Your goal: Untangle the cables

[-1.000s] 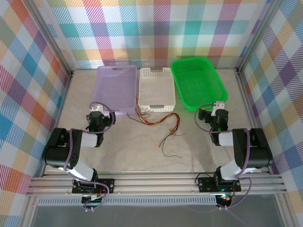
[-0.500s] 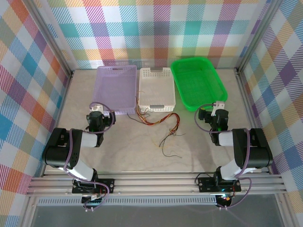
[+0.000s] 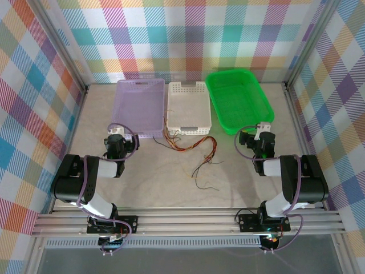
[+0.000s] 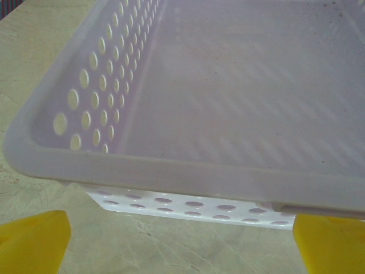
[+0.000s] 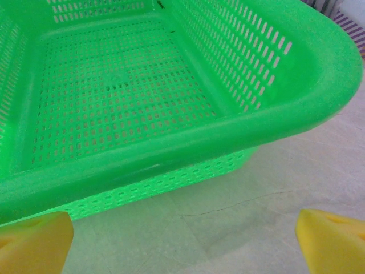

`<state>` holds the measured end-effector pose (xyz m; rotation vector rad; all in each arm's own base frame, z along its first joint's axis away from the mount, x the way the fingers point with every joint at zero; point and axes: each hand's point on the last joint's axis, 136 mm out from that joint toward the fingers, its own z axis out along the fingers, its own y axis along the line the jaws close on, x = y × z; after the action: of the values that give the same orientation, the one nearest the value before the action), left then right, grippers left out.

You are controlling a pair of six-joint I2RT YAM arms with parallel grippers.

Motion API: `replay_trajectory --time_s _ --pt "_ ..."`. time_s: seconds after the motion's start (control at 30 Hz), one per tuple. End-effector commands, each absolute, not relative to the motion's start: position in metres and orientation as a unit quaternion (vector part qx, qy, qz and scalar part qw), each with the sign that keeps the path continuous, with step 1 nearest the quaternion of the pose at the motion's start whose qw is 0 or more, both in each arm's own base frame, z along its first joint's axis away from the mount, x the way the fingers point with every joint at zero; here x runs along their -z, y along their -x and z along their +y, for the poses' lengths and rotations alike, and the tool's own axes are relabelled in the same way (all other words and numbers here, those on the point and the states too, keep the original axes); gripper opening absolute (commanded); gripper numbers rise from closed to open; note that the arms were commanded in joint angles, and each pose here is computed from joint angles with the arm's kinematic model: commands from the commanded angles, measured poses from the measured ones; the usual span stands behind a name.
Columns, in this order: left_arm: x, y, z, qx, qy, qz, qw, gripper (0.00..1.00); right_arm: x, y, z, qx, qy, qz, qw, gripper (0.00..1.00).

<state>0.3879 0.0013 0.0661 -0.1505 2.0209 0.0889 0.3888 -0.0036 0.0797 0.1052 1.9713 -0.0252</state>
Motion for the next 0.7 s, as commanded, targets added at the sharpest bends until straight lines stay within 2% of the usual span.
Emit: replay_trajectory --time_s 0.0,0.3,0.4,0.5,0.67 --pt "-0.081 -0.395 0.000 -0.029 0.067 0.831 0.551 1.00 -0.099 -0.388 -0.005 0.008 -0.055 0.807 0.588 1.00" --pt "-0.081 -0.395 0.000 -0.029 0.067 0.831 0.551 1.00 -0.110 -0.387 0.007 -0.008 -0.024 0.801 0.598 1.00" --pt "-0.081 -0.395 0.000 -0.029 0.067 0.831 0.551 1.00 -0.129 -0.388 0.010 -0.008 -0.015 0.816 0.578 1.00" --pt "-0.081 -0.395 0.000 -0.029 0.066 0.831 0.551 1.00 -0.139 -0.383 0.011 0.000 -0.016 0.809 0.588 1.00" --pt "-0.081 -0.395 0.000 -0.029 0.067 0.831 0.551 1.00 -0.182 -0.367 0.040 -0.022 0.034 0.789 0.613 1.00"
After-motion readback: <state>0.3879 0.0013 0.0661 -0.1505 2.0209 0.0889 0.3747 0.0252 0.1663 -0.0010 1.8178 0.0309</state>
